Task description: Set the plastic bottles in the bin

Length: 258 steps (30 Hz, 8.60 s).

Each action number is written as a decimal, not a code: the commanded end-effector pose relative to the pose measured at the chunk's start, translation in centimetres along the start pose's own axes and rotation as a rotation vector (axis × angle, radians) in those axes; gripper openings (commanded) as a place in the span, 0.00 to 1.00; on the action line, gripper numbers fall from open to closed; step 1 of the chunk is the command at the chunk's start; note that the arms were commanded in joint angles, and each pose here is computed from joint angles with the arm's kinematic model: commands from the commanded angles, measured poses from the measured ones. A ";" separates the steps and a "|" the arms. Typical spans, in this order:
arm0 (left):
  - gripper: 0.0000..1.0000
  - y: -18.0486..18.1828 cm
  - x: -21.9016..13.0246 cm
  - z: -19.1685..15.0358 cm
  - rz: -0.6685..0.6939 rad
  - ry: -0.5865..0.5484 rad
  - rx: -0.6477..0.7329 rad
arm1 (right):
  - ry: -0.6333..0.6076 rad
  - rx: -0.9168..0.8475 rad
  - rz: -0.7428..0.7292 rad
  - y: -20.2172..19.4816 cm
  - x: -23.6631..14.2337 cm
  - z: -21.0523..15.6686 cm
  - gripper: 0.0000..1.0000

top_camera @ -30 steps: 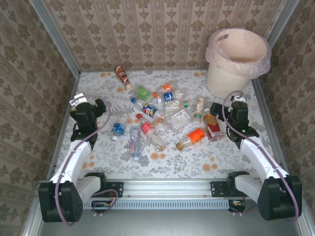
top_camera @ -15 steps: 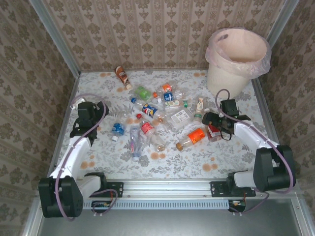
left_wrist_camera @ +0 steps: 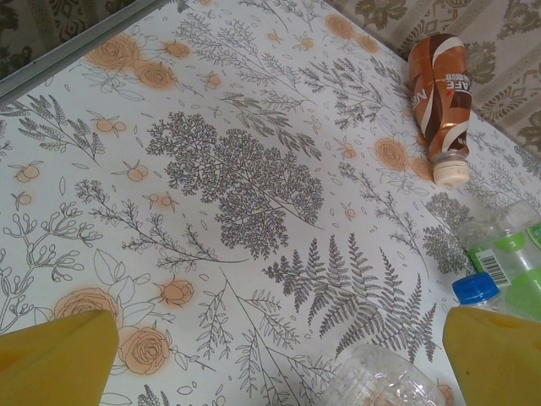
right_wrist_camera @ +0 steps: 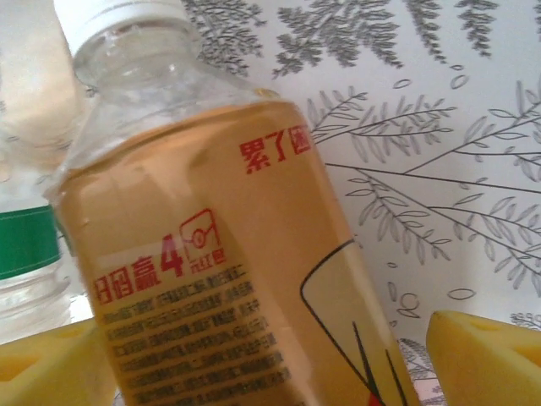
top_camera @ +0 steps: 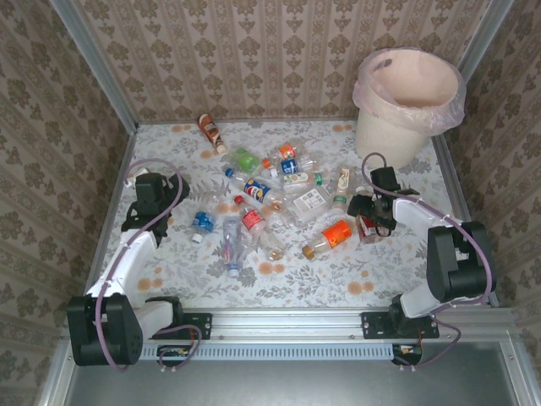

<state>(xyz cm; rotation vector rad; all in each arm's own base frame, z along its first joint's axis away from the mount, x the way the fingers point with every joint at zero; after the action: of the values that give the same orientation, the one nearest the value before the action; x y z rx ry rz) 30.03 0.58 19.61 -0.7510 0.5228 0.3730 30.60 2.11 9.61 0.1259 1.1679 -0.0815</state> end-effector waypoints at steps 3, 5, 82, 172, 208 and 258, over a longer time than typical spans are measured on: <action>1.00 -0.7 -0.3 0.7 -0.011 0.005 -0.012 | 0.010 0.068 -0.119 -1.4 0.4 -0.1 0.89; 1.00 -0.7 -0.4 0.7 -0.009 0.009 -0.010 | 0.009 0.067 -0.134 -1.6 0.5 -0.3 0.87; 1.00 -7.3 -1.3 -2.4 -0.245 0.246 0.132 | -0.718 -0.138 0.288 0.8 -15.8 32.8 0.66; 0.70 2.2 4.7 -12.8 0.209 0.680 0.438 | -0.831 -0.070 0.342 0.2 -24.9 12.2 1.00; 0.47 -23.8 -11.5 -13.5 -1.085 0.635 0.463 | -0.776 -0.219 0.896 11.7 -21.7 8.0 1.00; 0.80 -27.4 -12.7 -17.2 -1.200 0.739 0.463 | -0.817 -0.350 0.928 13.2 -23.4 10.6 0.46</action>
<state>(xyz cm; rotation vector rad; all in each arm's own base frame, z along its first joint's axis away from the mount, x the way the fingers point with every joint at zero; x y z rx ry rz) 26.19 -33.61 31.17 -0.5785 0.7539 -1.2969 31.72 14.80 35.74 0.3169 0.2143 0.9234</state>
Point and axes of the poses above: each hand's point on the last joint's axis, 136 mm out from that joint toward the fingers, its own x axis out along the fingers, its own y axis along the line the jaws close on, z = x × y, the point moved 6 cm from there along -x, back along the fingers, and after that the axes turned 15 degrees about -x, right-handed, at the moved point
